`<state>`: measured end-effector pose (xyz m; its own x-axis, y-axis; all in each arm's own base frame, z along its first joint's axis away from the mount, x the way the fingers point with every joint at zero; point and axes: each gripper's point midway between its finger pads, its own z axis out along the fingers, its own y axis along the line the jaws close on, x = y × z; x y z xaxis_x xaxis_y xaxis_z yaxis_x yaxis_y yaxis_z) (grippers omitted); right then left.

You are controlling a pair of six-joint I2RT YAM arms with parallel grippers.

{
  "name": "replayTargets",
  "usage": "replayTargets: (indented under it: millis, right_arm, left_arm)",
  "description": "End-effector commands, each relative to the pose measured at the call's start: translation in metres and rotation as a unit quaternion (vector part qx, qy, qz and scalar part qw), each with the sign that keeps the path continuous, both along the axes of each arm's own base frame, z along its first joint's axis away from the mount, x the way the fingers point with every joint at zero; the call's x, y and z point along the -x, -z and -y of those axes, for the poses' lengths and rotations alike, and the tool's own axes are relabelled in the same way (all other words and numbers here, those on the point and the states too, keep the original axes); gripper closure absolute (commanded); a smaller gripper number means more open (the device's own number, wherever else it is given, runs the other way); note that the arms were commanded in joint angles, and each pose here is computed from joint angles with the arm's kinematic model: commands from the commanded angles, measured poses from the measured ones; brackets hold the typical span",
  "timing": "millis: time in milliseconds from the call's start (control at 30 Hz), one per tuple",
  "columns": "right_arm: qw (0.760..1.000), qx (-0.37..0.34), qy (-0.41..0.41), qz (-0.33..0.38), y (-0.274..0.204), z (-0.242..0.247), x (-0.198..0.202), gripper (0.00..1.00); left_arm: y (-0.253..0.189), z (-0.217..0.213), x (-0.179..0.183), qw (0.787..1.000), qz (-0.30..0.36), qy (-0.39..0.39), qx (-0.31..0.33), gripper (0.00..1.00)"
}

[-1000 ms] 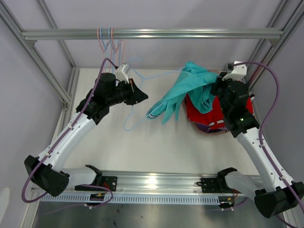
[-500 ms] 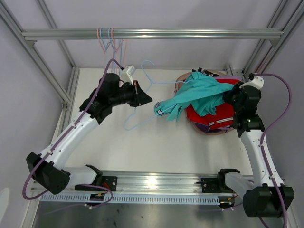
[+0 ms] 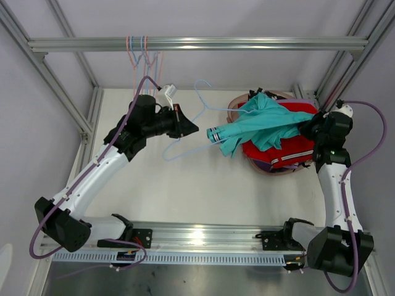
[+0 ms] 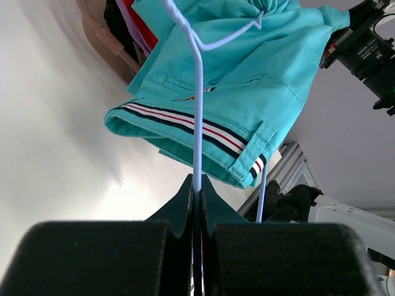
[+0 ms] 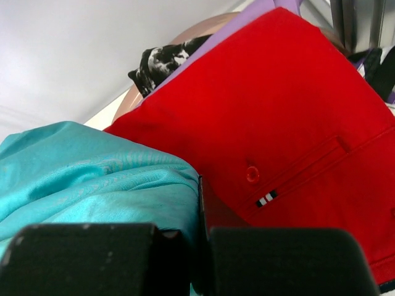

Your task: Remove the trousers from the hanger

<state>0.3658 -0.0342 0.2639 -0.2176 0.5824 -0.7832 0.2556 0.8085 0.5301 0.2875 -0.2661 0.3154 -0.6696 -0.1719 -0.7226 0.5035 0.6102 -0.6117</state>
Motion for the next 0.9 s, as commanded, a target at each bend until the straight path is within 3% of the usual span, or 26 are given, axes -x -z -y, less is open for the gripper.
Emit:
replayTargets:
  millis: [0,367,633,733,767,800,867]
  right_arm:
    - [0.98,0.042,0.193,0.0,-0.007,0.097,0.01,1.0]
    - [0.983,0.009,0.185,0.007,-0.017,0.109,-0.004,1.0]
    - [0.979,-0.01,0.204,0.023,-0.032,0.132,-0.004,1.0]
    - [0.982,-0.027,0.186,0.026,-0.028,0.132,-0.007,1.0]
    - [0.984,-0.027,0.176,0.029,-0.028,0.129,-0.009,0.94]
    - [0.987,-0.031,0.158,0.026,-0.024,0.122,-0.011,0.74]
    - [0.989,-0.026,0.14,0.031,-0.025,0.115,-0.012,0.67]
  left_arm:
    - [-0.029,-0.037,-0.023,0.994,0.055,-0.095,-0.011,1.0]
    - [-0.014,-0.068,-0.049,0.975,0.084,-0.188,-0.088,1.0]
    - [0.0,-0.06,-0.049,0.969,0.089,-0.194,-0.128,1.0]
    - [-0.004,-0.05,-0.042,0.974,0.091,-0.175,-0.113,1.0]
    - [-0.003,-0.045,-0.039,0.976,0.089,-0.165,-0.11,1.0]
    - [-0.004,-0.037,-0.035,0.979,0.087,-0.154,-0.105,1.0]
    - [-0.002,-0.03,-0.031,0.981,0.083,-0.142,-0.104,1.0]
